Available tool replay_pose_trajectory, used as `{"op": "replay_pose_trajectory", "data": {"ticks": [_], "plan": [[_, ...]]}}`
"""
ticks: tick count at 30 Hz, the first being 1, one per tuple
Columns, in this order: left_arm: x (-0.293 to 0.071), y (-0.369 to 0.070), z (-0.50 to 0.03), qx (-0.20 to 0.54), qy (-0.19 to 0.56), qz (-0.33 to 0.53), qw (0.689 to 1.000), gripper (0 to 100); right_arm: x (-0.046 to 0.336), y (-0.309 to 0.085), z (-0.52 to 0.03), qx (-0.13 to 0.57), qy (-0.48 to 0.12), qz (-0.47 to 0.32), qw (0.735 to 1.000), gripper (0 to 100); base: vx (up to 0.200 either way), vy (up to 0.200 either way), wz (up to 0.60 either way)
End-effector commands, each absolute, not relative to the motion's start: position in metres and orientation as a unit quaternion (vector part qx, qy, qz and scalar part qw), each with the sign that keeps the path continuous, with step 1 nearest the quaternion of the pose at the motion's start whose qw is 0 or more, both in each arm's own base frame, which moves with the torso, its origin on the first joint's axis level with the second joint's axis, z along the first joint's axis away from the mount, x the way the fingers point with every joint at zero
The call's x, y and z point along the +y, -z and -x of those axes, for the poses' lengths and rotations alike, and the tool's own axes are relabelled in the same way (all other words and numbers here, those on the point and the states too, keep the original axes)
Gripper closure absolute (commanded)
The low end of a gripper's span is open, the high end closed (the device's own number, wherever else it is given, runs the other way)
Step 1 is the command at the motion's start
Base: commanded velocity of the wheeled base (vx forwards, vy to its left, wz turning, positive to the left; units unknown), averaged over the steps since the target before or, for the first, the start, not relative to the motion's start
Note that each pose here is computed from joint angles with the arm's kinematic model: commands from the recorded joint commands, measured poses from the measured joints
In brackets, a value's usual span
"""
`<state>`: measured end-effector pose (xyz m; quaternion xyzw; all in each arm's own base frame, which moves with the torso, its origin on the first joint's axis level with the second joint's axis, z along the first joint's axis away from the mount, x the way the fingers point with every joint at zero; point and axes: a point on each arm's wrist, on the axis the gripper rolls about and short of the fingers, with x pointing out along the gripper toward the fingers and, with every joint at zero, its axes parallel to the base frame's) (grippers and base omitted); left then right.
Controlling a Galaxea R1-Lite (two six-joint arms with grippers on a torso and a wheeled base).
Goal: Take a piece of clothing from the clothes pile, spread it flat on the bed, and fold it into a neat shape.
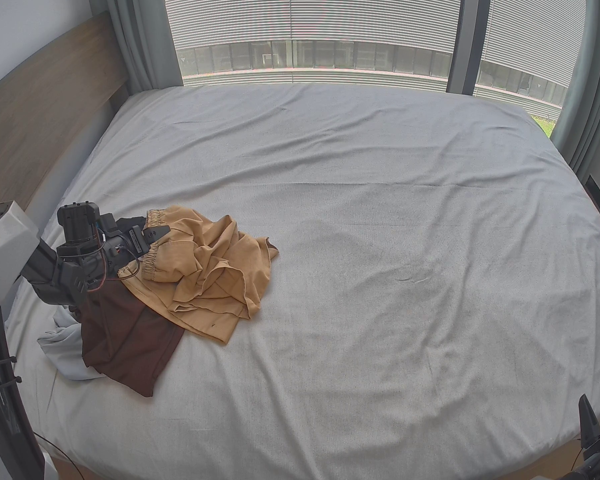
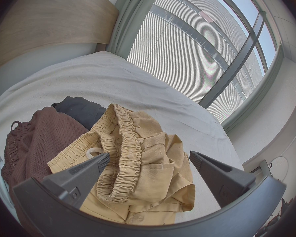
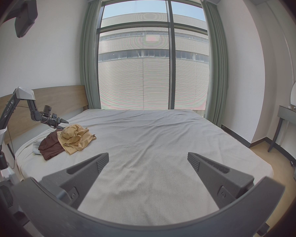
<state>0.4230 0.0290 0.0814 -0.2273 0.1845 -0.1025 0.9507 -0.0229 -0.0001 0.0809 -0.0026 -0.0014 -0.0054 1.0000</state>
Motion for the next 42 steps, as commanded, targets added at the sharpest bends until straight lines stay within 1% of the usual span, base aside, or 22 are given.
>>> {"op": "replay_pose_trajectory", "data": {"ticks": [1,11,17,27,42], "plan": [[0.03,-0.07,-0.429,0.193,0.1,0.229,0.949,0,0.0,-0.076,0.023,-0.001,0.006,0.003,1.0,0,0.0,0.0,0.0],[0.022,-0.072,-0.437,0.195,0.111,0.231,0.947,0,0.0,-0.076,0.023,-0.001,0.007,0.002,1.0,0,0.0,0.0,0.0],[0.005,-0.081,-0.443,0.191,0.126,0.256,0.939,0,0.0,-0.076,0.023,-0.001,0.006,0.001,1.0,0,0.0,0.0,0.0],[-0.008,-0.079,-0.439,0.202,0.14,0.27,0.931,0,0.0,-0.076,0.023,-0.001,0.006,0.001,1.0,0,0.0,0.0,0.0],[-0.012,-0.078,-0.449,0.192,0.146,0.271,0.932,0,0.0,-0.076,0.023,-0.001,0.007,0.001,1.0,0,0.0,0.0,0.0]]}}
